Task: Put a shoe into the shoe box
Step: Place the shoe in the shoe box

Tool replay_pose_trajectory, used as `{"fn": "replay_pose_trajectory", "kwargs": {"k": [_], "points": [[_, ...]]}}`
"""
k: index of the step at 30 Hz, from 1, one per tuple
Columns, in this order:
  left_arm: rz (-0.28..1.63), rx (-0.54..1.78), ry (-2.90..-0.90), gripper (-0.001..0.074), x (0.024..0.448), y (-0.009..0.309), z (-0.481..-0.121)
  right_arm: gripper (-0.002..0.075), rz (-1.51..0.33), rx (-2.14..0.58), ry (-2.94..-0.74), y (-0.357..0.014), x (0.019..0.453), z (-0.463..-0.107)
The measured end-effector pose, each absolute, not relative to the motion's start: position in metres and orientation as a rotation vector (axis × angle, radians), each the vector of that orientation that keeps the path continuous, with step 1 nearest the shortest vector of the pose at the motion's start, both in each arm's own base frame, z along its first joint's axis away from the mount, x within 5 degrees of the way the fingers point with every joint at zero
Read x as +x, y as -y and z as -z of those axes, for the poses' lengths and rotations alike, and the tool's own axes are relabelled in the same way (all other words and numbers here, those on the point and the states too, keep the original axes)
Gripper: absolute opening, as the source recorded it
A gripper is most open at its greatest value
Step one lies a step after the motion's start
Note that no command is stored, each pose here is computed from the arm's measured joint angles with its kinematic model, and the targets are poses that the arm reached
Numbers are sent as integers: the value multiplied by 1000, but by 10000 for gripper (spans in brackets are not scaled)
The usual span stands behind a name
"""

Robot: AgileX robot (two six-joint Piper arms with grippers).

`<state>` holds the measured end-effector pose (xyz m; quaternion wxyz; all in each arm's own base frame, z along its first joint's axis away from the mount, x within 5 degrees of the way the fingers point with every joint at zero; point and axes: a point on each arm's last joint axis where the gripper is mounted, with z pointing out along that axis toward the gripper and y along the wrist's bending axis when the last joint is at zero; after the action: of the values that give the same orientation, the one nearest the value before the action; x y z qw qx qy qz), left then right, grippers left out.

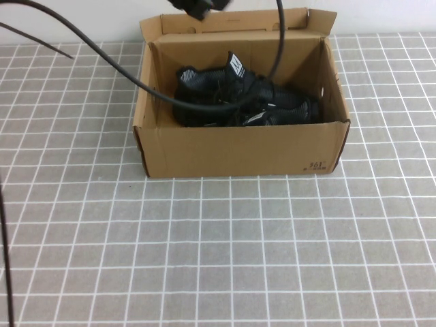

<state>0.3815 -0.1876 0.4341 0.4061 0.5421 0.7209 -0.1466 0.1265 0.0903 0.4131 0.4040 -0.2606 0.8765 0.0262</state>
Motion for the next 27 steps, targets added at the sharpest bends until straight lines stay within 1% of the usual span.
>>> {"fn": "replay_pose_trajectory", "kwargs": {"k": [4, 8, 13, 19, 23, 27], "points": [[276, 1186, -1931, 1, 366, 170, -459, -17, -107, -615, -2209, -85, 120, -417], [205, 1015, -1956, 1, 341, 150, -492, -16, -148, -545, -2215, -69, 105, -422], [203, 902, -1916, 1, 301, 132, -530, -16, -284, -503, -2195, -45, 74, -430], [230, 806, -1823, 0, 245, 111, -571, -16, -458, -461, -2082, -7, 30, -437], [193, 759, -1765, 0, 213, 96, -590, -16, -526, -440, -2004, 16, 5, -431], [122, 691, -1750, 0, 181, 77, -596, -16, -565, -424, -1957, 34, -13, -416]]}}
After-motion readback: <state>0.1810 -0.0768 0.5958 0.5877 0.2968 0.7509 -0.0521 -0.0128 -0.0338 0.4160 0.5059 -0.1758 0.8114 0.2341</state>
